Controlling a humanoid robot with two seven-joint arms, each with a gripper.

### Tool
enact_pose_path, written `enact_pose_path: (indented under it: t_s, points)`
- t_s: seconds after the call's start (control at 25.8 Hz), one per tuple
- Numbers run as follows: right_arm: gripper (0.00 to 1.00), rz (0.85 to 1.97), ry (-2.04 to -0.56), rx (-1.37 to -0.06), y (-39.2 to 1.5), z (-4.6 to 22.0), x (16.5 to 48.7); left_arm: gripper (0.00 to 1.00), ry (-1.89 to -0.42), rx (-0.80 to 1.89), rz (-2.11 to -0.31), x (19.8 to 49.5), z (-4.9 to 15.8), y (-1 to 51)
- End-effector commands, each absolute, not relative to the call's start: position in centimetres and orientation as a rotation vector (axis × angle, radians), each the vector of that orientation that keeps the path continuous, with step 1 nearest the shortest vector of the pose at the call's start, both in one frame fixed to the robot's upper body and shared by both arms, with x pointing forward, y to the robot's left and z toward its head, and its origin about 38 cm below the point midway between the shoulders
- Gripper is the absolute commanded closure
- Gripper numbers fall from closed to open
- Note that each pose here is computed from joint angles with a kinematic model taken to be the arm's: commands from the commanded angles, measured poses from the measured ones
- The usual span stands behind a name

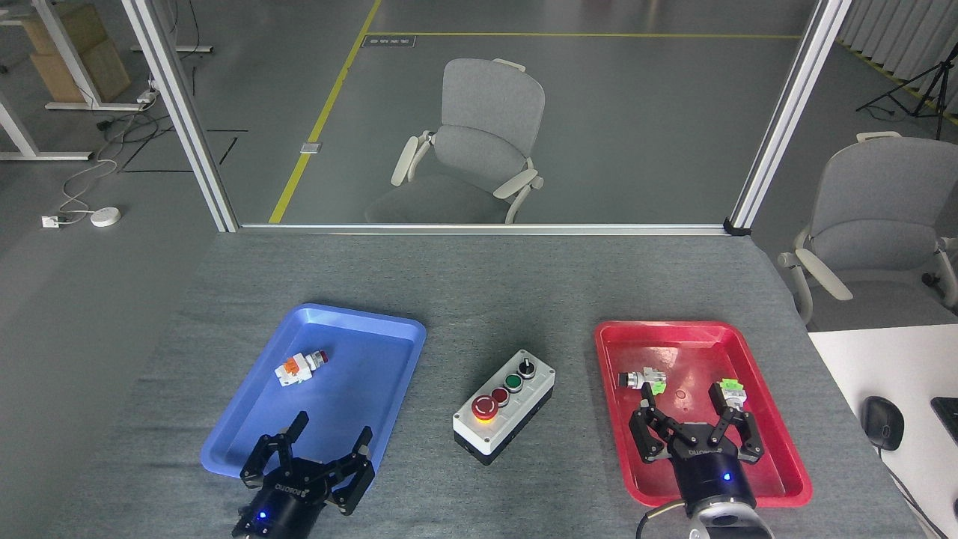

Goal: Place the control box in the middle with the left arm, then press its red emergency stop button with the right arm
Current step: 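Release the control box and withdraw the left gripper back, then move the right gripper over the box and press the red stop button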

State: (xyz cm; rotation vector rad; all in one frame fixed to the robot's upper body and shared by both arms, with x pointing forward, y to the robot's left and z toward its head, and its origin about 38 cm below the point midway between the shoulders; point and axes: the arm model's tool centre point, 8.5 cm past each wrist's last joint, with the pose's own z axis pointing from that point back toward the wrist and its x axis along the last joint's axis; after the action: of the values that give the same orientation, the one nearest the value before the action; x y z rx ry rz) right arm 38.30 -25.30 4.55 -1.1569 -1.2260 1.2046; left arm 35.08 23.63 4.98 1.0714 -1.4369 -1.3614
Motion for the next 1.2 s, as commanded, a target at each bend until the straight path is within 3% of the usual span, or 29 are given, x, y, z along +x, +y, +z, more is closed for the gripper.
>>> enact_pose_path:
  t_s: [0.0, 0.23, 0.5, 0.66, 0.89, 1.09, 1.16]
  points:
    - [0.02, 1.233, -1.251, -1.140, -23.7, 4.5, 38.3, 0.01, -1.476, 1.201, -1.243, 35.5, 9.4, 27.2]
    - [0.11, 1.264, -1.281, -1.114, -22.3, 4.5, 38.3, 0.01, -1.394, 1.366, -1.058, 37.9, 12.9, 31.2]
    - [0.19, 1.325, -1.338, -1.069, -18.9, 4.5, 38.2, 0.01, -1.269, 1.423, -0.958, 40.6, 13.0, 34.4]
    - [0.32, 1.338, -1.370, -1.026, -16.5, 4.4, 38.1, 0.01, -1.205, 1.423, -0.923, 41.6, 12.2, 36.1]
    - [0.58, 1.344, -1.402, -0.994, -11.8, 4.9, 39.3, 0.01, -1.247, 1.359, -0.855, 41.9, 12.1, 35.8]
    - [0.96, 1.419, -1.454, -0.944, -7.9, 5.0, 39.4, 0.01, -1.237, 1.312, -0.842, 41.9, 10.7, 35.0]
    - [1.00, 1.442, -1.467, -0.934, -6.7, 5.1, 39.7, 0.01, -1.228, 1.306, -0.847, 41.9, 10.3, 34.9]
